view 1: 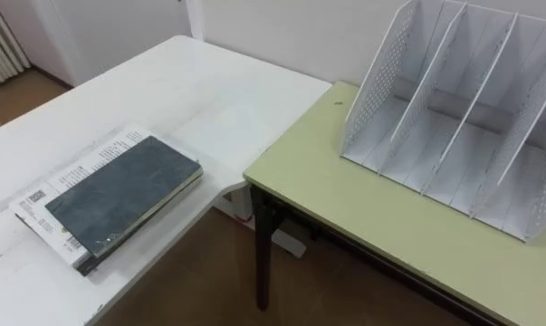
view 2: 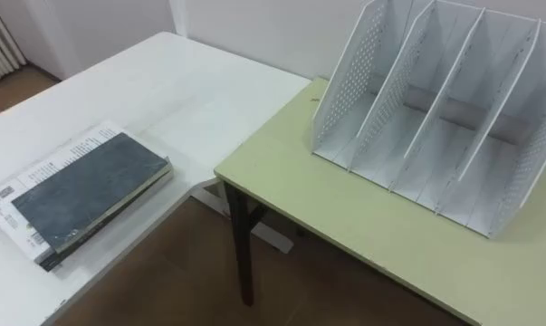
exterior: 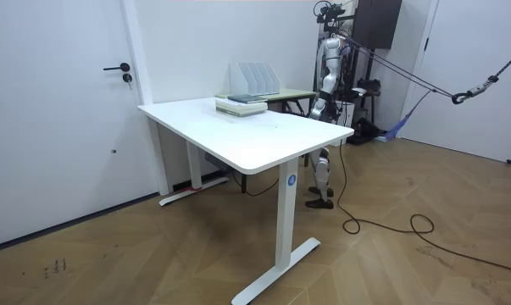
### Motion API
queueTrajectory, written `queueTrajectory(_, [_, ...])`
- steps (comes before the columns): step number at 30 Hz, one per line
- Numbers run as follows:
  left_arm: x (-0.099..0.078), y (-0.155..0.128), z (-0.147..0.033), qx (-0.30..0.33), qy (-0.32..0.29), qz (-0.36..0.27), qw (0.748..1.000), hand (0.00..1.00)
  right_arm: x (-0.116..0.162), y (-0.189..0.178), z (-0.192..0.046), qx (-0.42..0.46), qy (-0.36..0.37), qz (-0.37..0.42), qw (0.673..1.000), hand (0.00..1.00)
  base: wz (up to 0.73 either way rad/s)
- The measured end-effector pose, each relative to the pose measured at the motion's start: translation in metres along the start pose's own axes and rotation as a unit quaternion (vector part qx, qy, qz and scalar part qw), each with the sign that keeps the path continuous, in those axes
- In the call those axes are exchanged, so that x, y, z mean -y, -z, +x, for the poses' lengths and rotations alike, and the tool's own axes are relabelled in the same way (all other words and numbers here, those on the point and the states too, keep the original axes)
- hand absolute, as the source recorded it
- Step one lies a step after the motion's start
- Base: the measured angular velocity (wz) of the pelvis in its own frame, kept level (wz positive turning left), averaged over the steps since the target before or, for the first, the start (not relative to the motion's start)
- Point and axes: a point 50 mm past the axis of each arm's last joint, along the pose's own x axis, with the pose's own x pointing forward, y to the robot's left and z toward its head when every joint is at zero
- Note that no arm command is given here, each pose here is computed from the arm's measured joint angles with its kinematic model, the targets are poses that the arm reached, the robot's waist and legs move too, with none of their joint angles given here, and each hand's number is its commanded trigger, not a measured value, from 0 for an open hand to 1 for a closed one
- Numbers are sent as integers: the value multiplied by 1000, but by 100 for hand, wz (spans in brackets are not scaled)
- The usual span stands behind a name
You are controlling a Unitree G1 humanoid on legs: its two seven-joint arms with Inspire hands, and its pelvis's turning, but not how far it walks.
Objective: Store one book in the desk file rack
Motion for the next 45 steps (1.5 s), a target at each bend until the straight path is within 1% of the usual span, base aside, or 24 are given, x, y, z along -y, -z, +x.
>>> queueTrajectory(13, [-1,0,0,3,-1,-2,1000,0,0,-1,0,-3,1,-24,1000,0,2])
queueTrajectory(17, [-2,-2,0,4,-8,18,1000,0,1,0,0,-3,3,-18,1000,0,10])
queueTrajectory(23, [-2,-7,1,11,-9,32,999,0,1,0,0,2,3,-16,1000,0,1])
queueTrajectory(30, [0,-14,1,30,-14,71,997,0,0,-1,0,7,7,-17,1000,0,-2])
queueTrajectory(33, [5,-23,2,46,-6,107,993,0,-2,-1,0,11,6,-19,1000,0,0])
queueTrajectory(36, [10,-33,2,68,0,159,985,0,-2,-2,0,14,6,-21,1000,0,0])
queueTrajectory(38, [17,-45,1,91,9,228,969,0,-3,-5,1,16,5,-28,999,0,0])
queueTrajectory(41, [27,-57,-1,117,24,294,948,0,-4,-8,2,18,4,-35,999,0,0])
queueTrajectory(44, [35,-68,-3,141,28,333,932,0,-5,-10,2,21,2,-43,999,0,0])
queueTrajectory(45, [39,-75,-4,156,29,355,921,0,-6,-13,3,24,0,-48,999,0,0])
